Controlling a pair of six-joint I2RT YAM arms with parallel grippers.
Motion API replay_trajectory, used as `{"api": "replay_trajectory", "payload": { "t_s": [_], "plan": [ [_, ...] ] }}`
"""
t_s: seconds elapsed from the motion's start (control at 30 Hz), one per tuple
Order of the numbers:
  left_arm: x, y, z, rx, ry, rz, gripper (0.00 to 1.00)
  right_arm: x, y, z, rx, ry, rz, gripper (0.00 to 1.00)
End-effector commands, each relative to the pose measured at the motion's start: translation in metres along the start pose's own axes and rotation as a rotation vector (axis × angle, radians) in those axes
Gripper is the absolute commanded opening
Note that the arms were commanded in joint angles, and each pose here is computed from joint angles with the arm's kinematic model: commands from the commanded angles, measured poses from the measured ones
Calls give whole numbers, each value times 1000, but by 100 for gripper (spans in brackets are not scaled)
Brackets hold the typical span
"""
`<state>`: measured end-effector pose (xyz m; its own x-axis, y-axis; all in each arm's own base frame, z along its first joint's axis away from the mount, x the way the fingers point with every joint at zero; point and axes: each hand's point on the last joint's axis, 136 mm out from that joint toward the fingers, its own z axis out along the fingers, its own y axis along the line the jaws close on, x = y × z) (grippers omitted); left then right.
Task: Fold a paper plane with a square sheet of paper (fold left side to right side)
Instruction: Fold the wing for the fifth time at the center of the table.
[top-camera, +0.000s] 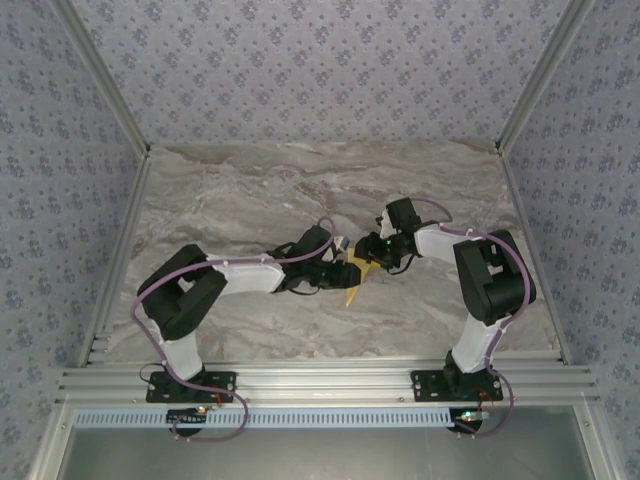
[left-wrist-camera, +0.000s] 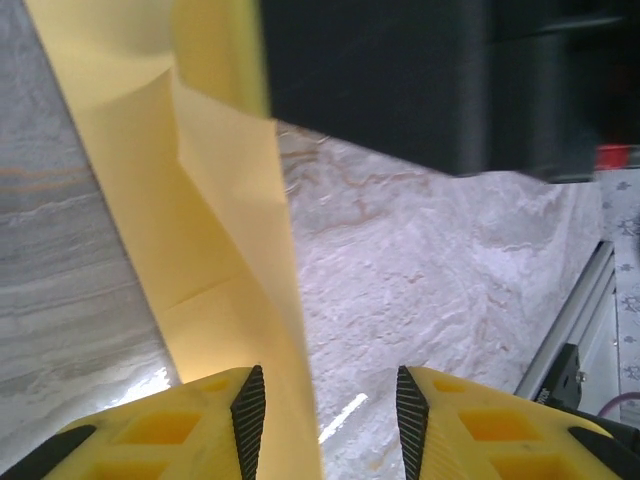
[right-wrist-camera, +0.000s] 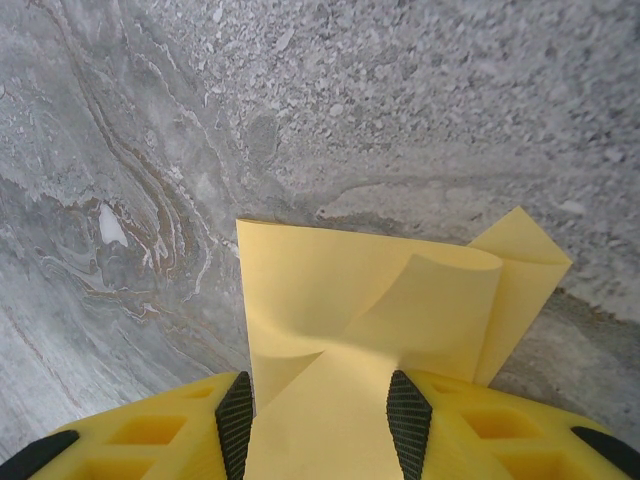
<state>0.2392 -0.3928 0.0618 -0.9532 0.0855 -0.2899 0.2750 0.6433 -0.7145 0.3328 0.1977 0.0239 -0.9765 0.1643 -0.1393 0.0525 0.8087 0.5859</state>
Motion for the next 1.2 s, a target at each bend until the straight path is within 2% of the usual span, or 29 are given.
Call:
{"api": "replay_trajectory", "payload": {
  "t_s": [0.0, 0.2, 0.9, 1.17],
  "plan": [
    [-8, -17, 5, 50, -6, 17, 41, 37, -51, 14, 168, 110, 73, 47],
    [-5, -16, 9, 57, 6, 15, 37, 37, -51, 14, 169, 110, 73, 47],
    [3, -16, 18, 63, 39, 33, 13, 37, -50, 15, 173, 117, 68, 47],
    [10, -9, 16, 56, 42, 20, 11, 38, -50, 15, 175, 120, 67, 47]
  ]
}}
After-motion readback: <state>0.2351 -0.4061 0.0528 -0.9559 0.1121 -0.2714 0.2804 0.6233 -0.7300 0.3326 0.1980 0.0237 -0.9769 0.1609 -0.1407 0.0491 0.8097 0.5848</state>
